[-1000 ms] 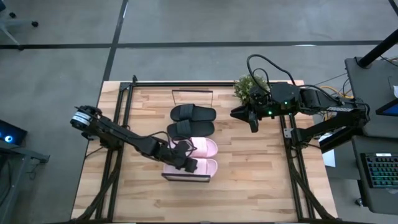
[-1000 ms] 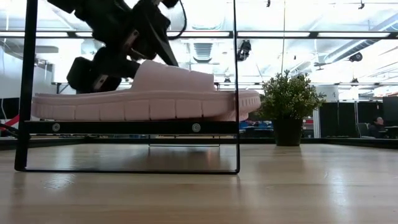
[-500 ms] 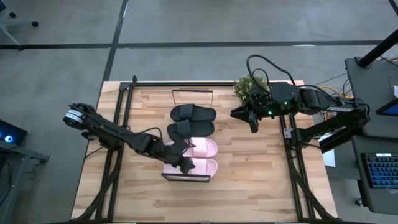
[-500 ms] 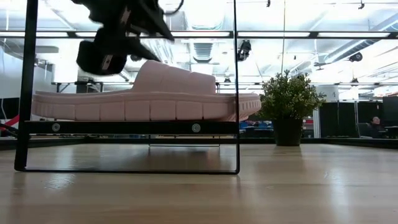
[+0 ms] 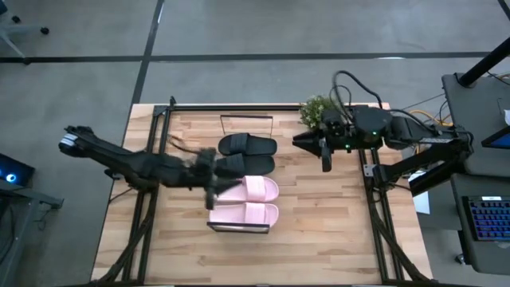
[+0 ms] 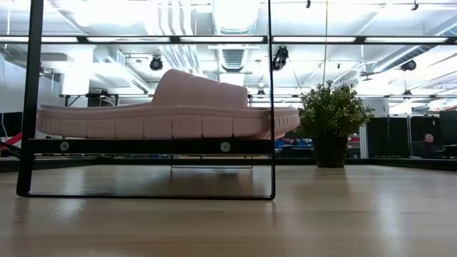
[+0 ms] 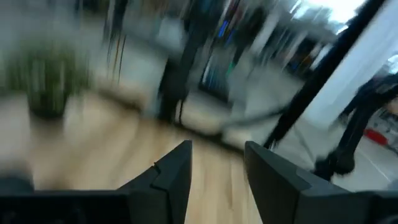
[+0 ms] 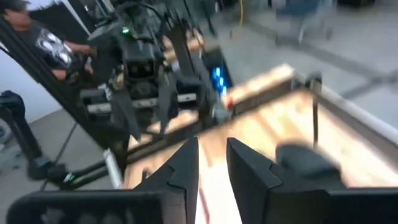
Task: Pick and place slides into the shelf
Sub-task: Return to Home Position
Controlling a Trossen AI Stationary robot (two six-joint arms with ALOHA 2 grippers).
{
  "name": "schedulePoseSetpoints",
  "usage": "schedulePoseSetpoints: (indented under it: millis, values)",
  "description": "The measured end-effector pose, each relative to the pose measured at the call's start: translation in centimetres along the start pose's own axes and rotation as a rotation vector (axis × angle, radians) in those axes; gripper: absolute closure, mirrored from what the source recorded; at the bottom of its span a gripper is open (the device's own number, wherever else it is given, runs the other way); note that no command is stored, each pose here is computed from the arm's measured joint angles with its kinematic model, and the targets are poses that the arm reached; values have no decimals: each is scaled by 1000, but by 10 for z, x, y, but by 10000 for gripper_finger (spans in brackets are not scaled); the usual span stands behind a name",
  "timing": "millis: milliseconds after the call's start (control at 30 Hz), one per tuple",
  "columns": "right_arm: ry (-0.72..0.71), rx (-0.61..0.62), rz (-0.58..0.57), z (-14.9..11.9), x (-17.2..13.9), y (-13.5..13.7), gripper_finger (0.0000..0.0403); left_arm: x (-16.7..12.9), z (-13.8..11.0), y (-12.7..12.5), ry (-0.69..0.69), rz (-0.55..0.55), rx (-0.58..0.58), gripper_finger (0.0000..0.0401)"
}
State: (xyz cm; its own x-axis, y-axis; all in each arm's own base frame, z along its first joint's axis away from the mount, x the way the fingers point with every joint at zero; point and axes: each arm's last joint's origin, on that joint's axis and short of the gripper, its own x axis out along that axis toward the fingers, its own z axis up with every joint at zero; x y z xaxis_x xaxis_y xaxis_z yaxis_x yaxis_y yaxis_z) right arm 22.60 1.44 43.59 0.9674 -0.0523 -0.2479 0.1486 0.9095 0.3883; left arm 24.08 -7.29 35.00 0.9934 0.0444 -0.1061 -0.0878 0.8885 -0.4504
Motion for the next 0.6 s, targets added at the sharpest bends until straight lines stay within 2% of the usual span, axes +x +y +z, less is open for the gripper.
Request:
schedulePoseSetpoints:
  millis: [167, 300, 467, 600]
  values:
    - [-156, -155, 12, 7, 2, 18, 335, -32, 43, -7, -305, -54, 202, 269]
    - [-197, -246, 30, 6, 2, 28, 335, -59, 66, -7, -421, -50, 342, 269]
    - [-181, -272, 27, 5, 0, 28, 341, -88, 79, 0, -485, 17, 458, 277]
    - [-189, -287, 28, 7, -11, 26, 353, -113, 83, 9, -462, 35, 491, 332]
